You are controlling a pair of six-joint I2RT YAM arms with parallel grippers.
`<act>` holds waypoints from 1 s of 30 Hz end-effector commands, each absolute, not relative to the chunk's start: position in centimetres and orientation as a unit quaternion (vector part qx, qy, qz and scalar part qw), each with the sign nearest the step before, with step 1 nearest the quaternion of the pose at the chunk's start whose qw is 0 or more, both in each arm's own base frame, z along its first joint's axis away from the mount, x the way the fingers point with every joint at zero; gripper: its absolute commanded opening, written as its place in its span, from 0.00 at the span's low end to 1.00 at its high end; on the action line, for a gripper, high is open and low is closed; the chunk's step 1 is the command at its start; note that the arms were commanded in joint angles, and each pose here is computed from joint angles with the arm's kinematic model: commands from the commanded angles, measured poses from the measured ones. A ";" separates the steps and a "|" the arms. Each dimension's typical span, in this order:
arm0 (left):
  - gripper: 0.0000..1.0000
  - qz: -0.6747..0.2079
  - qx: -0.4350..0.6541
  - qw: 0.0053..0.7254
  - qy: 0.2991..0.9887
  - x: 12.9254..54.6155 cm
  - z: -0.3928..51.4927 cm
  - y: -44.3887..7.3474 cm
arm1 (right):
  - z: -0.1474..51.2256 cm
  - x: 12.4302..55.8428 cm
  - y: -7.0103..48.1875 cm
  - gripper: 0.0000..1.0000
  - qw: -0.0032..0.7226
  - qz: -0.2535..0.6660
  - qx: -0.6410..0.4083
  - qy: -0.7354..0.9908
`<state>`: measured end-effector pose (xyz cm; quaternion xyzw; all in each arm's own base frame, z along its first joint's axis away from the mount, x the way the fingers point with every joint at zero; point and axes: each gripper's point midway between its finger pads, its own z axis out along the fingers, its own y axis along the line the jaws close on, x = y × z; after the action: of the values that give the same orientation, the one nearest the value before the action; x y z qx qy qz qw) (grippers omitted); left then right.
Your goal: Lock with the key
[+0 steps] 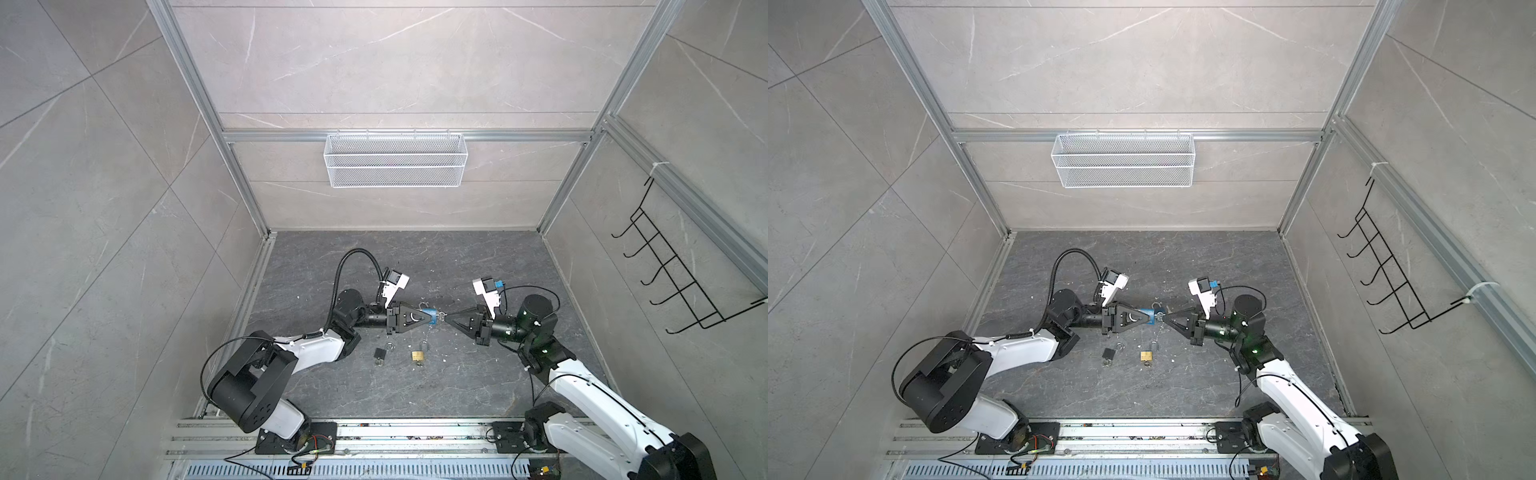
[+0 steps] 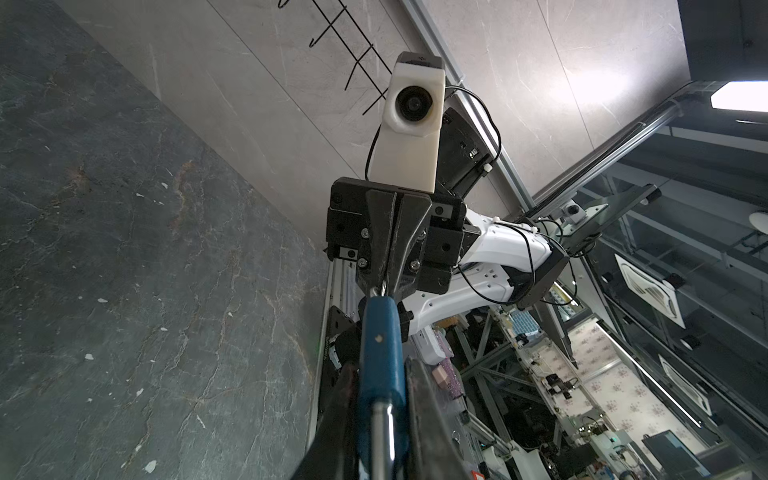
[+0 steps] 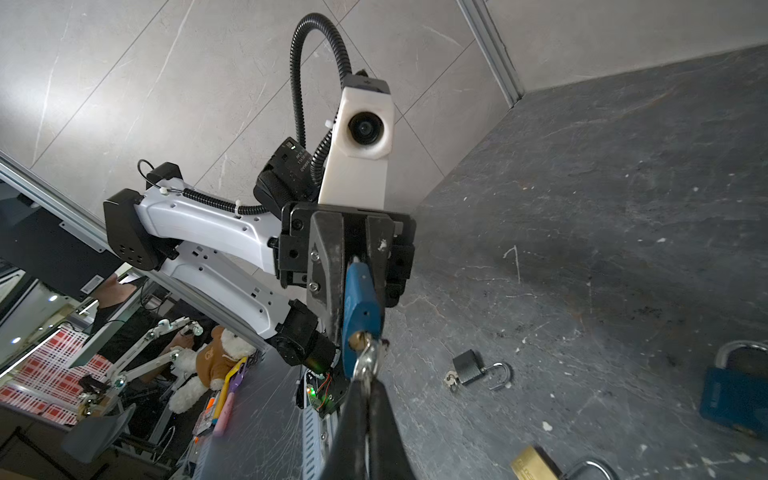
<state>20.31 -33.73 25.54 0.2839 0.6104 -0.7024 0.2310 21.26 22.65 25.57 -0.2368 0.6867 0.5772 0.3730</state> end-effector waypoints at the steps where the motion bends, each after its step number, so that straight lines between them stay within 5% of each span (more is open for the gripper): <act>1: 0.00 -0.697 0.279 0.288 0.595 22.5 27.5 -32.8 | 26.0 20.7 22.9 0.00 0.378 0.568 -0.257 0.684; 13: 0.00 -0.688 0.288 0.294 0.598 22.0 27.3 -32.6 | 26.2 21.9 23.5 0.25 0.358 0.592 -0.239 0.681; 30: 0.00 -0.685 0.299 0.289 0.598 21.7 27.3 -33.1 | 26.3 24.3 24.0 0.28 0.371 0.572 -0.230 0.694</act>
<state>22.20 -33.12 24.01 0.2621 0.6390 -0.6810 0.2435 23.76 23.67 25.57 -0.2203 0.6996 0.5764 0.3603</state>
